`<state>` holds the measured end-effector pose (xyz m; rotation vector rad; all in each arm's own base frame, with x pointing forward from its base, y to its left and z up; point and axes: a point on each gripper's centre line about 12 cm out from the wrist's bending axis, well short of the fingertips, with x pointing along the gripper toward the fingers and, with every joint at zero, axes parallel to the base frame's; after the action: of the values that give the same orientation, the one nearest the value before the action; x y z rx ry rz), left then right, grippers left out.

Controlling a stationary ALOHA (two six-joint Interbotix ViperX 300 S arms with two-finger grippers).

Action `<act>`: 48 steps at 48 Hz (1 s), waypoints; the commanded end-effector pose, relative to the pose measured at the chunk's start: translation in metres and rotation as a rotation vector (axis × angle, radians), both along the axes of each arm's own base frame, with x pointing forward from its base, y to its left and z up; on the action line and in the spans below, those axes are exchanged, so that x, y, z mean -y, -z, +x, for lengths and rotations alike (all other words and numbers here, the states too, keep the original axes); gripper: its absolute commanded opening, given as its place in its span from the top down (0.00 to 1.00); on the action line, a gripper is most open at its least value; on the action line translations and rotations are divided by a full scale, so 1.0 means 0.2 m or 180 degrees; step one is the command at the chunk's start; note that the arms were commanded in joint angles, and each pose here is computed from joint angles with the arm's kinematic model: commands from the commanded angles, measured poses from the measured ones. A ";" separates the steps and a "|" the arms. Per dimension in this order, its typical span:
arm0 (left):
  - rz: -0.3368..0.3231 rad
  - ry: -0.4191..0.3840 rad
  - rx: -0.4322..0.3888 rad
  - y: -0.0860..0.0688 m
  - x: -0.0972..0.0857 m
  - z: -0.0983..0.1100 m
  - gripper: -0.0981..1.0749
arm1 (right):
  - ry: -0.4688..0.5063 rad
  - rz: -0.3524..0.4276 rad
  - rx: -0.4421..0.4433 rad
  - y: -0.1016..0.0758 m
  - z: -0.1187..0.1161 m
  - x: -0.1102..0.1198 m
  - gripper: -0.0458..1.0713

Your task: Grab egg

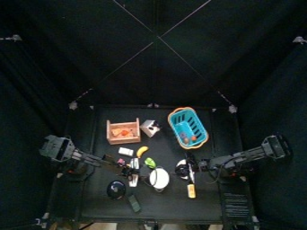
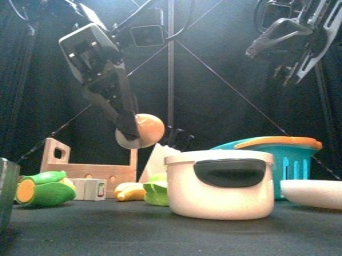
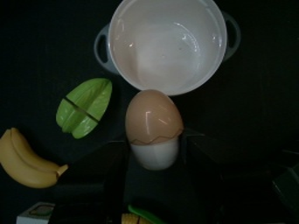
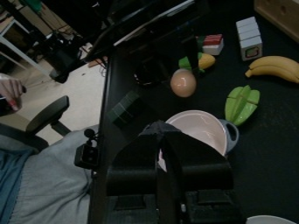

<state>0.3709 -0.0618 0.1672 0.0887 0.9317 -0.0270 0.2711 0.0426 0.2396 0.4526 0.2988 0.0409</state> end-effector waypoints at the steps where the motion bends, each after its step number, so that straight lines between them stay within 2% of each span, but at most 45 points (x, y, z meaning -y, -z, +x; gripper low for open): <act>1: -0.0040 -0.0004 0.0143 -0.06 -0.01 0.00 0.35 | 0.0037 0.0007 0.0063 -0.03 0.01 0.02 0.96; 26: -0.0040 -0.0024 0.0145 -0.05 -0.03 -0.01 0.35 | 0.0073 -0.0022 -0.0029 0.01 0.00 0.04 0.96; 37: -0.0037 -0.0086 0.0144 -0.04 -0.07 0.00 0.35 | 0.0101 -0.0079 -0.0030 0.01 0.00 0.06 0.96; 44: -0.0045 -0.0098 0.0161 -0.04 -0.08 0.00 0.35 | 0.0165 -0.0018 -0.0073 0.03 0.00 0.08 0.96; 48: -0.0057 -0.0083 0.0205 -0.05 -0.08 0.01 0.35 | 0.0223 0.0133 -0.0076 0.02 0.01 0.08 0.96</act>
<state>0.3695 -0.0467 0.1662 0.0634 0.9126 -0.0021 0.2699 0.0278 0.2280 0.4677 0.3299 -0.0202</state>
